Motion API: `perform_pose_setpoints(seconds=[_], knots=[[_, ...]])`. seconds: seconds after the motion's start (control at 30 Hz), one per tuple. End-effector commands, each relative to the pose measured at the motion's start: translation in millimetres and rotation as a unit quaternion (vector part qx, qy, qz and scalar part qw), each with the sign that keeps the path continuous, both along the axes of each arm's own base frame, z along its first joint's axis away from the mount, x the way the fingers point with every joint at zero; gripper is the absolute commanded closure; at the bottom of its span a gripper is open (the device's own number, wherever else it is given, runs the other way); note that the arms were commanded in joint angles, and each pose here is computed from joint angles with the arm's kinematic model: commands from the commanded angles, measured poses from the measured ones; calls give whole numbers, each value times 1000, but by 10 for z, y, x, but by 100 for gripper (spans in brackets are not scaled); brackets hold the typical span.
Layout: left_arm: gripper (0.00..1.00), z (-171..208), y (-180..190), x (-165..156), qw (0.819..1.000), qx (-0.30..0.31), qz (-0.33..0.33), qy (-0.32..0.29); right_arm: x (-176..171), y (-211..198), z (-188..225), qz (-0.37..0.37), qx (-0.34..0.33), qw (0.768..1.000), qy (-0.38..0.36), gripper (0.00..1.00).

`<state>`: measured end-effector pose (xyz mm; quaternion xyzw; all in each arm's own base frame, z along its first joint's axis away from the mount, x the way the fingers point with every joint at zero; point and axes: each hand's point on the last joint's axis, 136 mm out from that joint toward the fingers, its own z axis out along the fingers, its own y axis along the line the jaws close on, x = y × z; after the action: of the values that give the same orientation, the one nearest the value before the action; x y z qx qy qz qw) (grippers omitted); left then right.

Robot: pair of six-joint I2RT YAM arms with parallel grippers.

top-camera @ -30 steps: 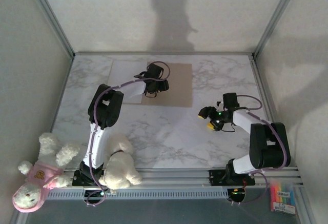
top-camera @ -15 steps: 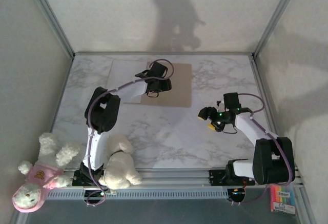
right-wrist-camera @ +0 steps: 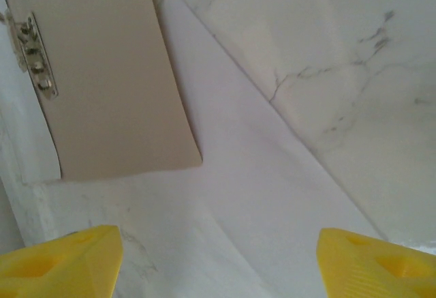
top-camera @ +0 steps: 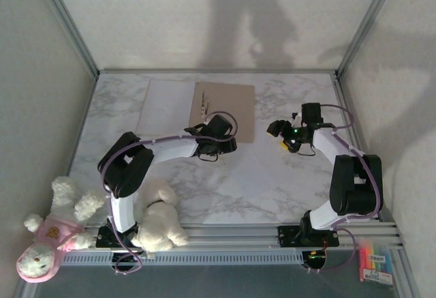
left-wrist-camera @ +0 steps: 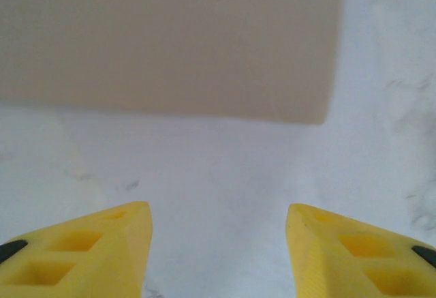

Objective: Put the files into the folder

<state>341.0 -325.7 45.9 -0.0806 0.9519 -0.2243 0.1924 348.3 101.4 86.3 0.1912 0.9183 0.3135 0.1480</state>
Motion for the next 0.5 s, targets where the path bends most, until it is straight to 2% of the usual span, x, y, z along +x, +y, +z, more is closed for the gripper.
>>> perform_pose_setpoints(seconds=[0.0,0.47], knots=[[47,-20,-146,63,1000,-25,5,-8,137,-38,88,-1,0,1000,-17,24],[47,-320,-562,253,997,-2,-70,-15,202,-308,-154,-27,-18,999,-3,24]])
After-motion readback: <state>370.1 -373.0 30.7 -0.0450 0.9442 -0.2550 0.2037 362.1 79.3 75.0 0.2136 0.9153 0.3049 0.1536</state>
